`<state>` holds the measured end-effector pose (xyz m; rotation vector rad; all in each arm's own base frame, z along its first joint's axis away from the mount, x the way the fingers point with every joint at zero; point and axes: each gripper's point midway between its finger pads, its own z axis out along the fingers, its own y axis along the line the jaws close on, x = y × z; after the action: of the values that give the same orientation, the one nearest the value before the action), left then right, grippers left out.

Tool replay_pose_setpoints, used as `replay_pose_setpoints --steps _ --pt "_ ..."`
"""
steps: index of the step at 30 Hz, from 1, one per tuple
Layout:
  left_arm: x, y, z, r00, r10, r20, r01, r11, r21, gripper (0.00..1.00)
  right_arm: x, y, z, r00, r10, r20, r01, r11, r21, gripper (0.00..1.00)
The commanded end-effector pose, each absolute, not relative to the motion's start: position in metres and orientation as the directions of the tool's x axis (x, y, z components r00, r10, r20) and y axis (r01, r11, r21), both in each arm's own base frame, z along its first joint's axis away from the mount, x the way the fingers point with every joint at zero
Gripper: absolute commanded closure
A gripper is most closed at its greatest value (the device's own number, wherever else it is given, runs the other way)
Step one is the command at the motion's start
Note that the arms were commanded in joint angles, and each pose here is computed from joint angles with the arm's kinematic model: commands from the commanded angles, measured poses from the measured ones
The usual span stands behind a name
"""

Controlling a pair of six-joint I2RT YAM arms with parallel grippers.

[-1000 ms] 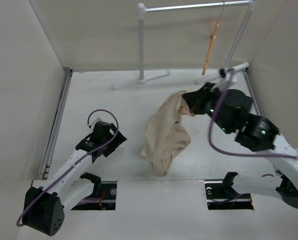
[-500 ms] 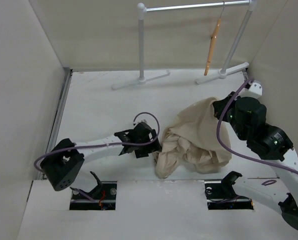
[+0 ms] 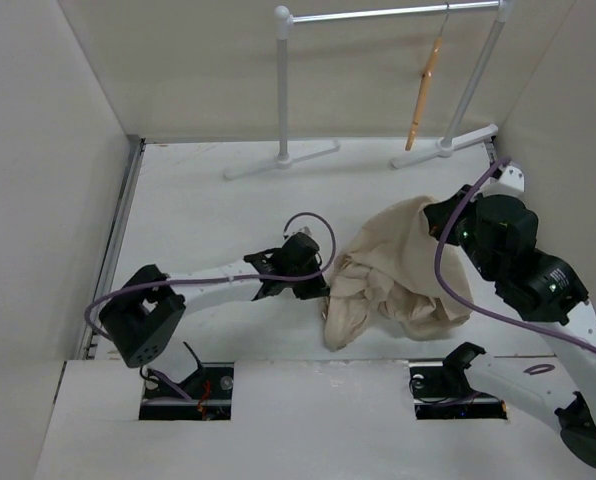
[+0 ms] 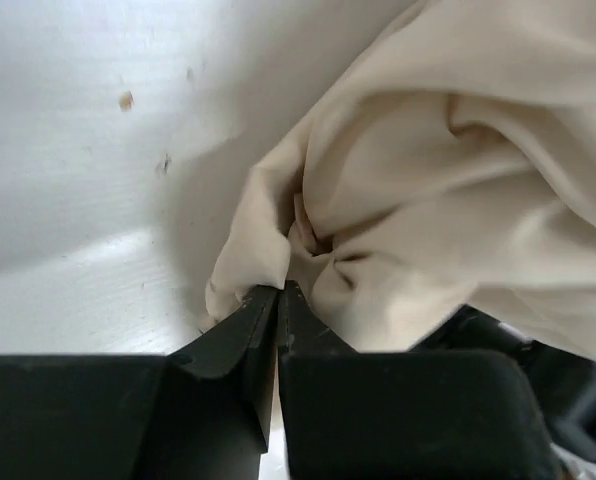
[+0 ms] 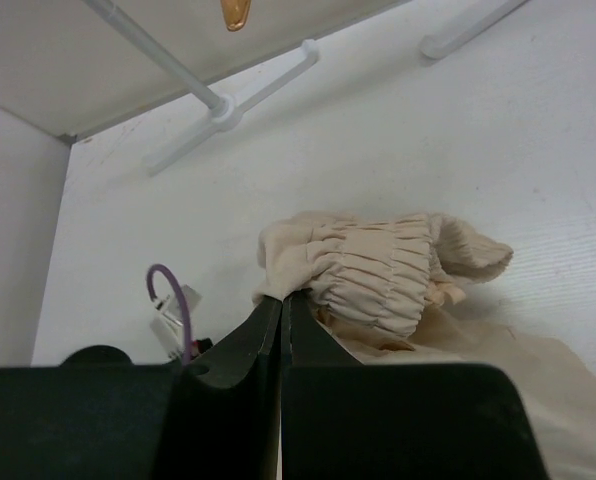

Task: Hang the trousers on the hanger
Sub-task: Flatten out the trousers at the center of the board.

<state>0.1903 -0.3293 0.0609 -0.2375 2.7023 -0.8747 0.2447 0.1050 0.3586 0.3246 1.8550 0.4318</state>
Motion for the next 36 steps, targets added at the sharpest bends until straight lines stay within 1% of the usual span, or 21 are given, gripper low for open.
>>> replay_pose_setpoints --steps 1,3,6,9,11,13,16,20,22,23,25,27,29,32,34,35,36 --pt "0.222 -0.319 0.122 -0.872 -0.37 -0.321 -0.058 0.729 -0.682 0.99 0.24 0.105 0.39 -0.249 0.459 -0.853 -0.049 0.873 0.485 0.98" --pt "0.225 -0.283 0.127 -0.834 -0.425 -0.351 -0.092 0.735 -0.672 0.99 0.238 0.104 0.391 -0.247 0.459 -0.854 -0.051 0.874 0.484 0.98" --pt "0.226 -0.226 0.135 -0.782 -0.507 -0.362 -0.167 0.731 -0.662 1.0 0.234 0.101 0.405 -0.223 0.472 -0.853 -0.069 0.865 0.497 0.98" --pt "0.226 -0.169 0.159 -0.717 -0.564 -0.41 -0.217 0.74 -0.637 1.0 0.225 0.096 0.424 -0.199 0.477 -0.856 -0.086 0.861 0.5 0.99" --pt "0.227 -0.132 0.188 -0.652 -0.596 -0.469 -0.24 0.748 -0.619 1.0 0.212 0.096 0.44 -0.193 0.487 -0.852 -0.128 0.848 0.514 0.99" --pt "0.23 -0.095 0.221 -0.573 -0.621 -0.535 -0.267 0.758 -0.595 0.99 0.193 0.091 0.464 -0.155 0.515 -0.843 -0.19 0.822 0.537 1.0" --pt "0.232 -0.047 0.275 -0.434 -0.657 -0.616 -0.313 0.752 -0.58 0.99 0.17 0.069 0.501 -0.08 0.559 -0.826 -0.233 0.795 0.56 1.0" --pt "0.231 -0.007 0.335 -0.243 -0.67 -0.701 -0.377 0.731 -0.568 0.98 0.148 0.045 0.553 0.003 0.621 -0.784 -0.315 0.745 0.588 0.99" --pt "0.231 0.01 0.36 -0.143 -0.66 -0.738 -0.403 0.72 -0.565 0.97 0.147 0.045 0.558 0.013 0.629 -0.777 -0.329 0.737 0.591 0.99" --pt "0.236 0.015 0.367 -0.111 -0.656 -0.747 -0.408 0.715 -0.568 0.95 0.152 0.052 0.55 0.0 0.613 -0.79 -0.324 0.747 0.58 0.98" --pt "0.257 0.012 0.362 -0.139 -0.654 -0.744 -0.396 0.725 -0.563 0.95 0.168 0.068 0.516 -0.034 0.537 -0.843 -0.277 0.805 0.524 0.98" --pt "0.287 -0.001 0.338 -0.213 -0.67 -0.711 -0.388 0.726 -0.568 0.95 0.192 0.08 0.469 -0.074 0.44 -0.895 -0.187 0.875 0.446 0.98" --pt "0.312 -0.007 0.31 -0.252 -0.681 -0.688 -0.412 0.718 -0.56 0.95 0.212 0.086 0.425 -0.127 0.391 -0.912 -0.108 0.908 0.404 0.99" --pt "0.347 0.002 0.282 -0.251 -0.674 -0.695 -0.467 0.713 -0.524 0.95 0.238 0.087 0.362 -0.239 0.407 -0.882 0.003 0.908 0.418 1.0" --pt "0.362 -0.003 0.261 -0.308 -0.672 -0.673 -0.49 0.719 -0.493 0.95 0.248 0.079 0.332 -0.288 0.439 -0.851 0.076 0.896 0.437 1.0" --pt "0.363 -0.011 0.25 -0.353 -0.671 -0.651 -0.492 0.726 -0.481 0.92 0.25 0.075 0.317 -0.311 0.463 -0.83 0.107 0.885 0.453 1.0" --pt "0.36 -0.026 0.239 -0.408 -0.656 -0.635 -0.475 0.746 -0.466 0.86 0.249 0.071 0.306 -0.323 0.481 -0.815 0.13 0.875 0.466 1.0"
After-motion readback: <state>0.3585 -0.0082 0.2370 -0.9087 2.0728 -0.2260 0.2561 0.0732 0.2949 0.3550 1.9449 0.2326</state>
